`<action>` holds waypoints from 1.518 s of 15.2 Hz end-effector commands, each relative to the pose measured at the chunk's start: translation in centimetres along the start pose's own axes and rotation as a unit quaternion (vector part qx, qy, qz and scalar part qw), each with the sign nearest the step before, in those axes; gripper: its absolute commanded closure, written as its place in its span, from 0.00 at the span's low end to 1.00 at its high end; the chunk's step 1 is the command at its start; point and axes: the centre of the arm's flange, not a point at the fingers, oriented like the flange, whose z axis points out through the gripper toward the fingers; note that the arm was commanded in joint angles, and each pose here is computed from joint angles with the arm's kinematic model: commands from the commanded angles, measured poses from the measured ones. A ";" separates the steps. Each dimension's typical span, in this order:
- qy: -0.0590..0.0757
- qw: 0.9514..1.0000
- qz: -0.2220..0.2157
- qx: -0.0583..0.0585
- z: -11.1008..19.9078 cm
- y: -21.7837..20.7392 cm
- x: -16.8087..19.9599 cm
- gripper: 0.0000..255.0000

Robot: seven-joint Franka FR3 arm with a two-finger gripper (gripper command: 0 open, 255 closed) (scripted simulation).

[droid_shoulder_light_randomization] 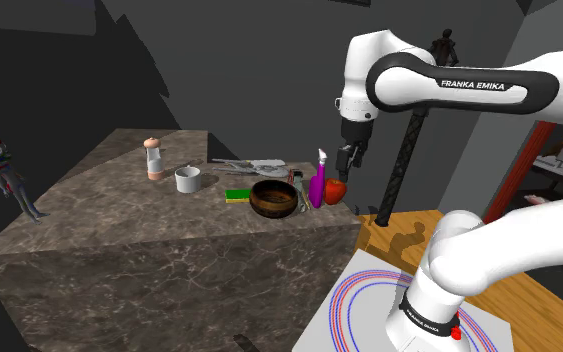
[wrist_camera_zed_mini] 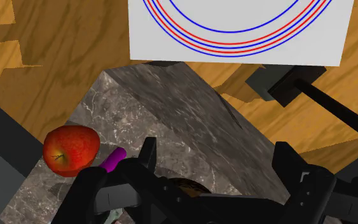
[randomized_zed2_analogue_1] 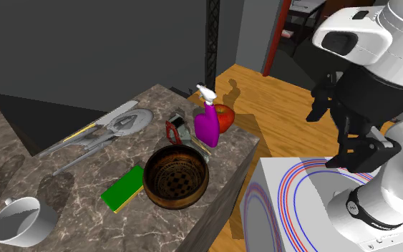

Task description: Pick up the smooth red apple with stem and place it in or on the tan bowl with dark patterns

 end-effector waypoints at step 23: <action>0.023 0.996 0.031 0.079 13.6 25.5 10.6 0.00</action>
